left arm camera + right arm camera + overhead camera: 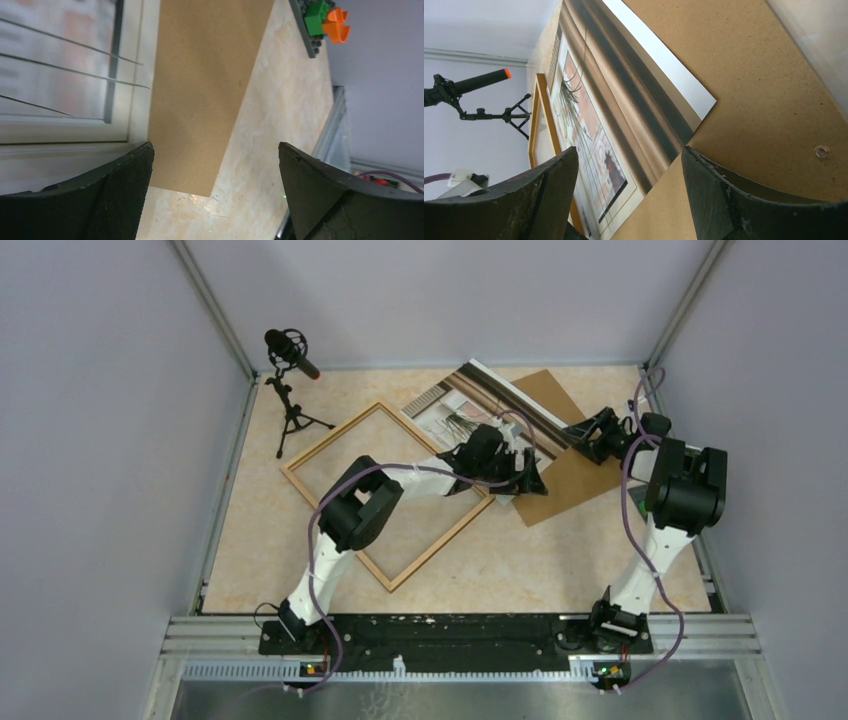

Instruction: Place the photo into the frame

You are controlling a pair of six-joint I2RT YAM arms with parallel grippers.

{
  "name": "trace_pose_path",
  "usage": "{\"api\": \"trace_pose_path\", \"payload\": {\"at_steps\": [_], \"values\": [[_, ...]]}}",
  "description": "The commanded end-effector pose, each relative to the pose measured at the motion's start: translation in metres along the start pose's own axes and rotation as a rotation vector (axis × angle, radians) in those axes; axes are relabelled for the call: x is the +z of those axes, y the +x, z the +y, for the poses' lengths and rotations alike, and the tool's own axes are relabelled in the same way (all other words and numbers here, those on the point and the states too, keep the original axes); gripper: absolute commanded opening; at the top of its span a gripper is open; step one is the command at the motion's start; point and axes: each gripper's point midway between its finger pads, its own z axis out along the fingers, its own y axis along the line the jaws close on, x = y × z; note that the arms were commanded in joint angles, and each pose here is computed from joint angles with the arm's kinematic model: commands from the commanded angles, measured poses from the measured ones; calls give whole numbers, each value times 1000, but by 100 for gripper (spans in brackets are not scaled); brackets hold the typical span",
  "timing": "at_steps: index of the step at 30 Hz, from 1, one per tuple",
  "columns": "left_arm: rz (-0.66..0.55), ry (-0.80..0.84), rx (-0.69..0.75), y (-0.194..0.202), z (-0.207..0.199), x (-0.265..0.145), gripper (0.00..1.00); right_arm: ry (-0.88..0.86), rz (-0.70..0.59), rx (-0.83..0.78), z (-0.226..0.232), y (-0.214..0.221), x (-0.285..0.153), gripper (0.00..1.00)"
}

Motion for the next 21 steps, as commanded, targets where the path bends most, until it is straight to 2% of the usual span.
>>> {"api": "trace_pose_path", "payload": {"at_steps": [1,4,7,12,16,18,21], "values": [[10,-222,142,-20,34,-15,98,123,26,19,-15,1,-8,75],[-62,-208,231,-54,7,-27,98,175,1,61,-14,7,-18,75],[-116,-210,253,-76,1,-39,98,223,-7,113,-2,30,-28,75],[-164,-249,165,-103,36,-63,98,203,-21,157,39,72,-44,75],[-202,-185,32,-124,65,-84,98,128,17,176,86,119,-47,71],[-214,-130,9,-133,70,-86,98,137,34,186,99,147,-46,69],[-198,-139,-40,-133,86,-85,98,174,12,202,103,174,-48,68]]}}
